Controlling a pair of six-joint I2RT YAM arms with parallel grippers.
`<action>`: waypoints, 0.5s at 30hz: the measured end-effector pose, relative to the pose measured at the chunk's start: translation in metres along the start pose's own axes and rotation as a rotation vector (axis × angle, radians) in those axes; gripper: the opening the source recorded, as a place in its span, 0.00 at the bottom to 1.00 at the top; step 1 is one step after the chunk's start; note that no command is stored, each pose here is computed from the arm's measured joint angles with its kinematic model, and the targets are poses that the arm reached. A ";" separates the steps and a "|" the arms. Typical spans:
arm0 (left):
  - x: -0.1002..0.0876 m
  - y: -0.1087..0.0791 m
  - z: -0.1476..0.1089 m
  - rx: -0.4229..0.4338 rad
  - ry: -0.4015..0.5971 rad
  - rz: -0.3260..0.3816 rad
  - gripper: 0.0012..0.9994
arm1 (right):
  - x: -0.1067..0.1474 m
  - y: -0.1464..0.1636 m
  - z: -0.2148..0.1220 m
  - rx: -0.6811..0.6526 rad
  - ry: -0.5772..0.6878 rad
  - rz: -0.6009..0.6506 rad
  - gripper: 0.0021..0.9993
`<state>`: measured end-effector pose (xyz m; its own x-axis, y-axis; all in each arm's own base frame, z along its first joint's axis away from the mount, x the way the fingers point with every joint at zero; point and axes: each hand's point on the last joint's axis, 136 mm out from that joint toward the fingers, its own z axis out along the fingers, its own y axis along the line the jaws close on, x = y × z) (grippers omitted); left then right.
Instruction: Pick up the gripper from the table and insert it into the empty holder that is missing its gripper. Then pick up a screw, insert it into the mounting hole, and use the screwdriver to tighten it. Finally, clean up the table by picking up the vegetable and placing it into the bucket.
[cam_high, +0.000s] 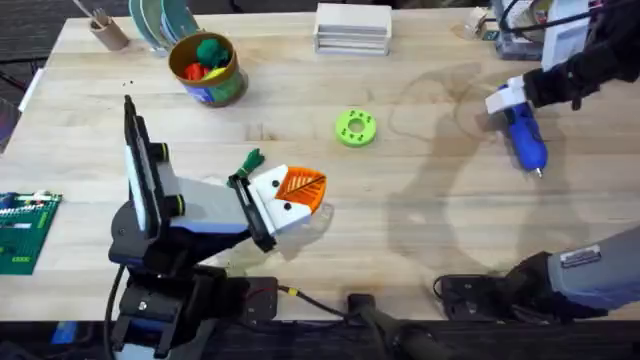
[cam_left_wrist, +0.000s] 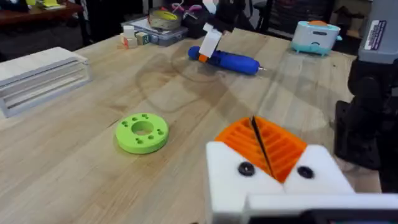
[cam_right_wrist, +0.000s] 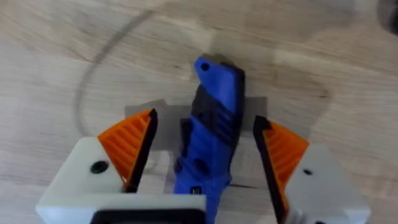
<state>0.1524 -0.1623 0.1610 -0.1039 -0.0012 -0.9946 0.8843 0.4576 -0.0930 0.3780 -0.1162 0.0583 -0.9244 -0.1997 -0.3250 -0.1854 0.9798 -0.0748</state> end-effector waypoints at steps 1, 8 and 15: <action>0.000 0.000 0.000 0.000 0.000 0.000 0.01 | 0.002 0.001 0.004 -0.006 0.010 -0.002 0.99; 0.000 0.000 0.000 0.000 0.000 0.000 0.01 | 0.009 0.003 0.019 -0.028 0.047 -0.001 0.99; 0.000 0.000 0.000 0.000 0.000 0.001 0.01 | 0.009 0.003 0.019 -0.028 0.047 -0.002 0.96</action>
<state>0.1524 -0.1623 0.1611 -0.1032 -0.0013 -0.9947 0.8843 0.4576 -0.0924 0.3753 -0.1151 0.0369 -0.9384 -0.2014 -0.2806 -0.1957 0.9795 -0.0485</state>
